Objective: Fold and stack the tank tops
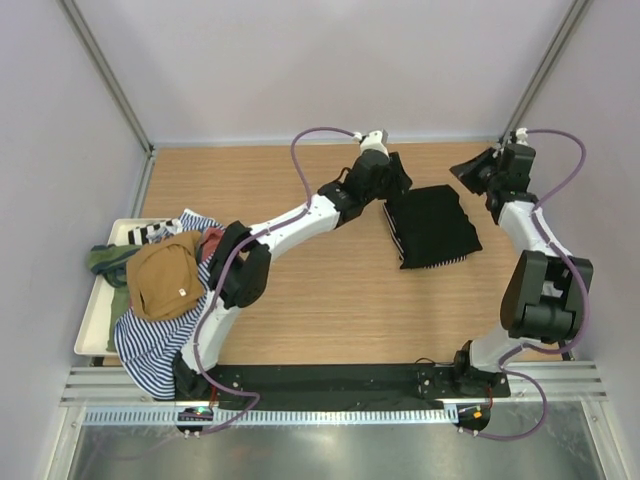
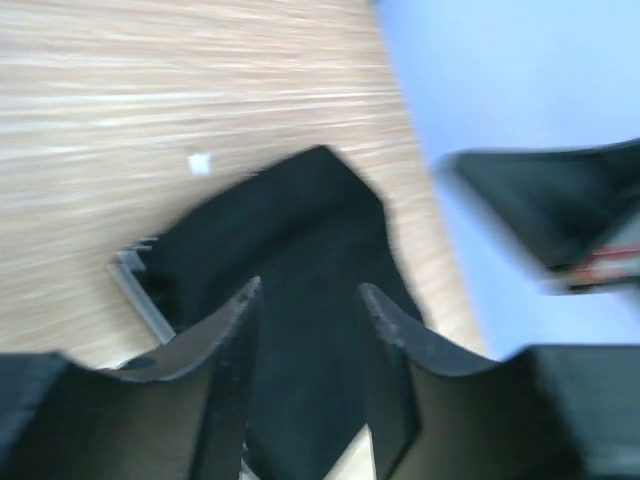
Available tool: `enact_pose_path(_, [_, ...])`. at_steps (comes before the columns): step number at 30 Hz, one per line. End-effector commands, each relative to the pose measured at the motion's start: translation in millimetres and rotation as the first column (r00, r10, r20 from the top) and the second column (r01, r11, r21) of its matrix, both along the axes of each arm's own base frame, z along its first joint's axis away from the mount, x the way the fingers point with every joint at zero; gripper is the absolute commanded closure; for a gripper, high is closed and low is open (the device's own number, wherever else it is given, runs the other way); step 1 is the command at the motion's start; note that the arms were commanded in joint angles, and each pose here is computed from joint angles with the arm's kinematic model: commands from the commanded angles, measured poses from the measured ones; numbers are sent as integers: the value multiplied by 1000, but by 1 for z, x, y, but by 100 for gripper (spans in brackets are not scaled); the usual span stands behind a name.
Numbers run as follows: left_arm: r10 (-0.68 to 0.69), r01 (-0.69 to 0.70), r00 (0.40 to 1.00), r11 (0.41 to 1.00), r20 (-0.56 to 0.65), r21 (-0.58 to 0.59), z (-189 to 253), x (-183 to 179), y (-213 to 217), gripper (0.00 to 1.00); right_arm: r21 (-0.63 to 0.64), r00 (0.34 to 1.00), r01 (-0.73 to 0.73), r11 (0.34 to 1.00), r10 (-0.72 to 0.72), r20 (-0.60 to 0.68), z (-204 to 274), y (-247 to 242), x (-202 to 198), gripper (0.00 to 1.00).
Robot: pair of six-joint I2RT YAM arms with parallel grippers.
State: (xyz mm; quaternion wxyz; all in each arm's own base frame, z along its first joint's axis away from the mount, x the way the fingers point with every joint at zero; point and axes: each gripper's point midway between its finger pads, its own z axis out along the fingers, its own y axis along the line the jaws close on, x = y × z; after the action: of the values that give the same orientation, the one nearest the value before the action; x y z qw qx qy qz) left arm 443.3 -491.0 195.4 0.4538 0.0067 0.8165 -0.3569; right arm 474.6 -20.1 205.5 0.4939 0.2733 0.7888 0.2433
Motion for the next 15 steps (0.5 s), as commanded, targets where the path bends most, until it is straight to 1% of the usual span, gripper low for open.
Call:
enact_pose_path(1, [-121,111,991,985,-66,-134,0,-16,-36,58,192,993,-118,974,113,38,-24,27,4,99])
enact_pose_path(2, [-123,112,990,984,-74,-140,-6,-15,-40,59,221,987,-152,963,137,84,-27,30,10,99])
enact_pose_path(3, [-118,104,988,986,-96,-132,-24,-11,-43,60,254,989,-143,956,129,71,-44,26,8,99])
enact_pose_path(4, [-115,101,989,984,-90,-147,-26,-8,-46,62,311,991,-129,942,114,67,-50,23,10,99])
enact_pose_path(6, [-107,92,990,985,-96,-143,-36,-1,-47,64,367,991,-134,920,115,75,-75,18,15,99])
enact_pose_path(7, [-94,79,989,989,-117,-124,-55,6,-43,65,389,992,-120,913,97,78,-83,10,16,99])
enact_pose_path(8, [-83,68,988,991,-128,-118,-63,10,-41,66,413,990,-123,902,83,115,-82,7,21,99])
enact_pose_path(9, [-73,58,988,992,-138,-113,-71,15,-37,66,439,993,-109,892,74,96,-99,3,20,99])
enact_pose_path(10, [-57,42,986,994,-157,-96,-89,23,-31,67,451,993,-92,888,50,105,-103,-6,20,99])
enact_pose_path(11, [-50,36,985,996,-164,-86,-97,26,-27,67,448,990,-96,889,38,136,-100,-10,22,99])
enact_pose_path(13, [-24,12,983,998,-183,-63,-115,39,-14,68,436,991,-85,896,31,129,-103,-13,22,99])
enact_pose_path(14, [-43,30,981,997,-191,-68,-116,38,-13,68,430,995,-69,900,31,96,-107,-14,22,98])
enact_pose_path(15, [-45,34,981,998,-190,-60,-116,39,-9,68,411,995,-70,909,32,99,-105,-15,21,97])
